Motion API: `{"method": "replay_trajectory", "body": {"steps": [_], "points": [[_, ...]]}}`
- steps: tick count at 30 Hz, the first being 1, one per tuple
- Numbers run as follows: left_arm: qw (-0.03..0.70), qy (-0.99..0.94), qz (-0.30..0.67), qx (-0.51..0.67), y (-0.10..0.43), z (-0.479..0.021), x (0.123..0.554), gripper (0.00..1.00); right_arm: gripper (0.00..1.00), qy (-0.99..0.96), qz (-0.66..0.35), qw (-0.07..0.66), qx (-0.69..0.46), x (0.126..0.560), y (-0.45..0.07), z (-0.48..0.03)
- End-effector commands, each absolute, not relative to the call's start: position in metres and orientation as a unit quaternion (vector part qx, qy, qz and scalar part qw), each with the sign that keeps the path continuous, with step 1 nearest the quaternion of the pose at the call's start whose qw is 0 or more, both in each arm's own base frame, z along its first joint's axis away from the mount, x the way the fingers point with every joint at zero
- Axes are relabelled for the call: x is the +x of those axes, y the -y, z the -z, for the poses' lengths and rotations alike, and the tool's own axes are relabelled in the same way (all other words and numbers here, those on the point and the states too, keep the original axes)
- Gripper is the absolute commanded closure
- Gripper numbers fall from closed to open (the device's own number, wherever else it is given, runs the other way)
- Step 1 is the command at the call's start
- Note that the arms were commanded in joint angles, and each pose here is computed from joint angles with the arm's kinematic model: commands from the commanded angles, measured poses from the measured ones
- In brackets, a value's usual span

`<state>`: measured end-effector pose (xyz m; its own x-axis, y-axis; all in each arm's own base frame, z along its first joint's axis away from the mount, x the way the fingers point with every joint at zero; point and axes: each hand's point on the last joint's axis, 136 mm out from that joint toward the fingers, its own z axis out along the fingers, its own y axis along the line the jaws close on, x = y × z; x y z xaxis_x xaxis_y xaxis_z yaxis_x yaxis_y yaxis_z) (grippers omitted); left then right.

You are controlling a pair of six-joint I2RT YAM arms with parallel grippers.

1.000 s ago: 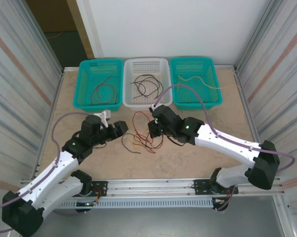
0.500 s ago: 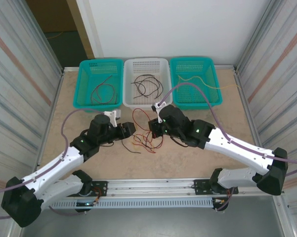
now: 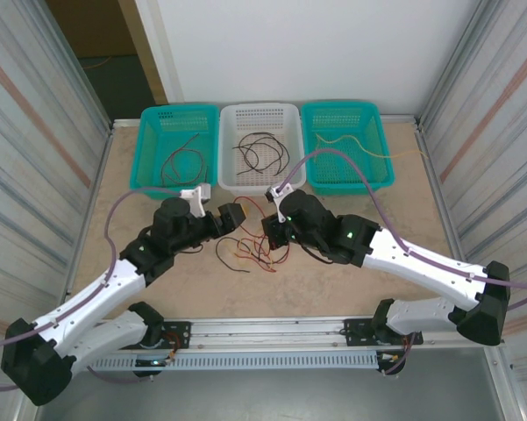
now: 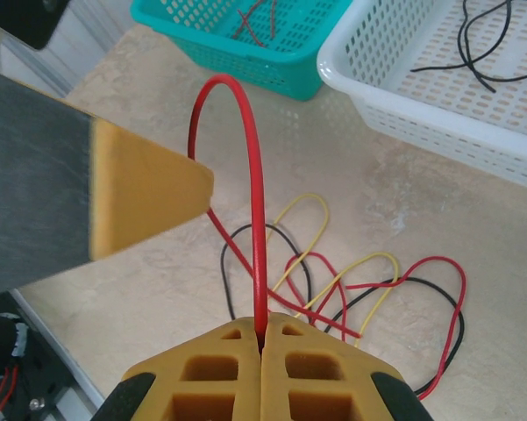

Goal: Untangle the cables

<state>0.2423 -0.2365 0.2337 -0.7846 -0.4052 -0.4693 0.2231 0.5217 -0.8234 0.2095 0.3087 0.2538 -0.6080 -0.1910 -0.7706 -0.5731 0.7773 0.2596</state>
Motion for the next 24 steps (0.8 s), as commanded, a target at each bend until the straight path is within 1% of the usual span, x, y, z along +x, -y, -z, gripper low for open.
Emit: {"method": "replay_trajectory", "body": {"steps": [1, 7, 10, 15, 18, 21, 24], "points": [[0.298, -0.764, 0.561, -0.108, 0.249, -0.256, 0.239, 0.12, 0.97, -0.852, -0.249, 0.406, -0.218, 0.214, -0.310, -0.270], [0.273, -0.744, 0.590, -0.153, 0.262, -0.252, 0.242, 0.12, 0.98, -0.855, -0.234, 0.402, -0.231, 0.210, -0.319, -0.258], [0.270, -0.741, 0.586, -0.184, 0.258, -0.246, 0.247, 0.14, 0.98, -0.854, -0.225, 0.403, -0.242, 0.207, -0.324, -0.253], [0.270, -0.726, 0.590, -0.226, 0.251, -0.243, 0.254, 0.12, 0.99, -0.854, -0.211, 0.405, -0.250, 0.206, -0.329, -0.245], [0.254, -0.726, 0.591, -0.244, 0.250, -0.236, 0.254, 0.12, 0.99, -0.856, -0.205, 0.407, -0.245, 0.208, -0.329, -0.241], [0.238, -0.732, 0.579, -0.269, 0.245, -0.222, 0.251, 0.13, 1.00, -0.859, -0.181, 0.426, -0.222, 0.217, -0.320, -0.242], [0.222, -0.751, 0.540, -0.308, 0.230, -0.198, 0.244, 0.13, 1.00, -0.856, -0.168, 0.447, -0.197, 0.226, -0.309, -0.248]]}}
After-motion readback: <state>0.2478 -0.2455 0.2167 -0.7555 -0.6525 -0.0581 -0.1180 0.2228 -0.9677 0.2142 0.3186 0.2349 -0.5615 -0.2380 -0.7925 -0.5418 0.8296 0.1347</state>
